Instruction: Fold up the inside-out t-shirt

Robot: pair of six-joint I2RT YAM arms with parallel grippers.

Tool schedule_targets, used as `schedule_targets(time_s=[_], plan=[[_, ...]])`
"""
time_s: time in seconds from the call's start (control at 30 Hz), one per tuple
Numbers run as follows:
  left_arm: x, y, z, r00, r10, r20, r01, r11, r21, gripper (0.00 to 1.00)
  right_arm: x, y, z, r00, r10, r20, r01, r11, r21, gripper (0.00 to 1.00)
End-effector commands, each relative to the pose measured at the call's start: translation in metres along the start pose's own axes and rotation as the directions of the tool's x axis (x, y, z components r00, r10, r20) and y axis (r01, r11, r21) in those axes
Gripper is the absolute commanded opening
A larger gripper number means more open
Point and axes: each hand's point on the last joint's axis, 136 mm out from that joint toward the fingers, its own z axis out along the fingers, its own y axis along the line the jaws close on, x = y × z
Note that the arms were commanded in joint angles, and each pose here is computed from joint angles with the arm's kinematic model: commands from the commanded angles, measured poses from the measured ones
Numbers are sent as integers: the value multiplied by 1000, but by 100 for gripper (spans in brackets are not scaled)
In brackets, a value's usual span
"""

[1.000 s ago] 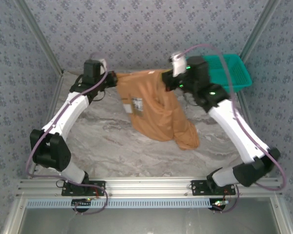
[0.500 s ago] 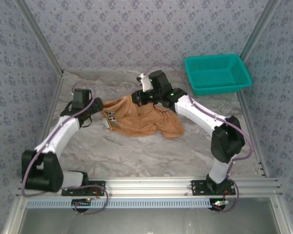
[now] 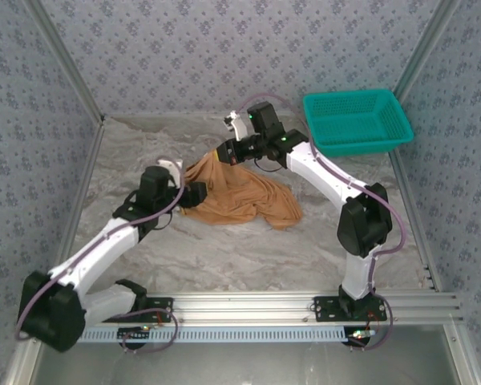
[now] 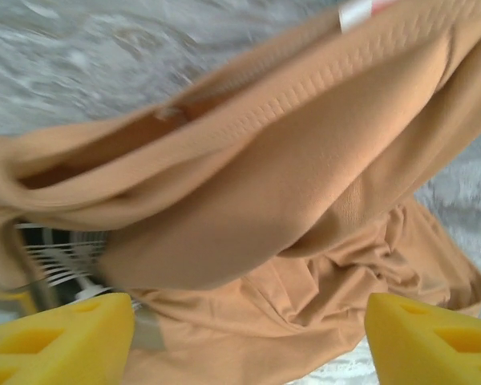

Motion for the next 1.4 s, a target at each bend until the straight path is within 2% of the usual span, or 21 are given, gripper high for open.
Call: schedule_targets(time_s=[0.0,0.1,0.17,0.33,0.4,0.47,0.53,0.6,0.63,0.7,0.73,0.83,0.93,1.0,1.1,1.23,1.3,1.33,1.37], plan=[[-25,-30,14,995,95,41,-99,989,113,70,-2,10,-11,1000,-22,-18,21,999,-49,0],[-31,-28,28,994,105,37,-108,990,86,58,-2,8,-12,1000,-19,-19,18,999,-51,0],[-36,-26,34,993,108,41,-111,991,76,46,-3,6,-13,1000,-19,-23,18,999,-50,0],[-41,-37,37,995,86,45,-92,985,148,1,-18,-10,-15,1000,7,-1,-7,999,-35,0],[-43,-38,36,998,44,47,-52,982,180,0,-28,-13,-13,1000,11,13,-11,999,-35,2],[-45,-35,32,999,-23,45,13,978,207,0,-37,-26,-13,999,43,31,-43,999,17,15],[-48,-32,27,992,-118,36,106,965,240,0,-43,-51,-21,996,64,61,-72,987,146,34],[-50,-34,23,984,-174,21,161,945,283,0,-33,-79,-38,998,15,67,-37,938,343,53],[-49,-35,23,982,-189,12,177,938,299,0,-26,-88,-44,998,-21,61,-6,915,403,56],[-47,-39,20,978,-208,-4,198,925,324,0,-5,-88,-48,994,-85,74,47,909,415,58],[-46,-40,19,977,-212,-8,203,921,331,0,6,-79,-42,989,-102,112,56,933,354,59],[-44,-39,15,977,-213,-13,205,922,327,0,35,-67,-25,984,-130,123,92,959,270,59],[-44,-36,11,977,-213,-7,205,927,315,0,56,-61,-1,986,-127,104,100,968,231,61],[-46,-37,8,979,-204,-4,195,930,312,0,76,-69,19,993,-61,101,37,973,227,65],[-46,-35,6,980,-199,4,189,937,295,0,82,-73,37,992,-15,125,-9,982,189,72],[-46,-34,5,981,-196,2,187,938,291,0,84,-70,51,987,10,157,-35,986,160,75],[-46,-34,4,981,-194,3,185,940,288,0,82,-75,54,986,7,165,-37,983,177,69],[-45,-33,3,981,-193,3,184,941,285,0,80,-82,53,985,4,170,-40,977,208,60],[-45,-32,2,981,-193,4,184,942,279,0,76,-92,45,985,0,175,-45,966,256,42]])
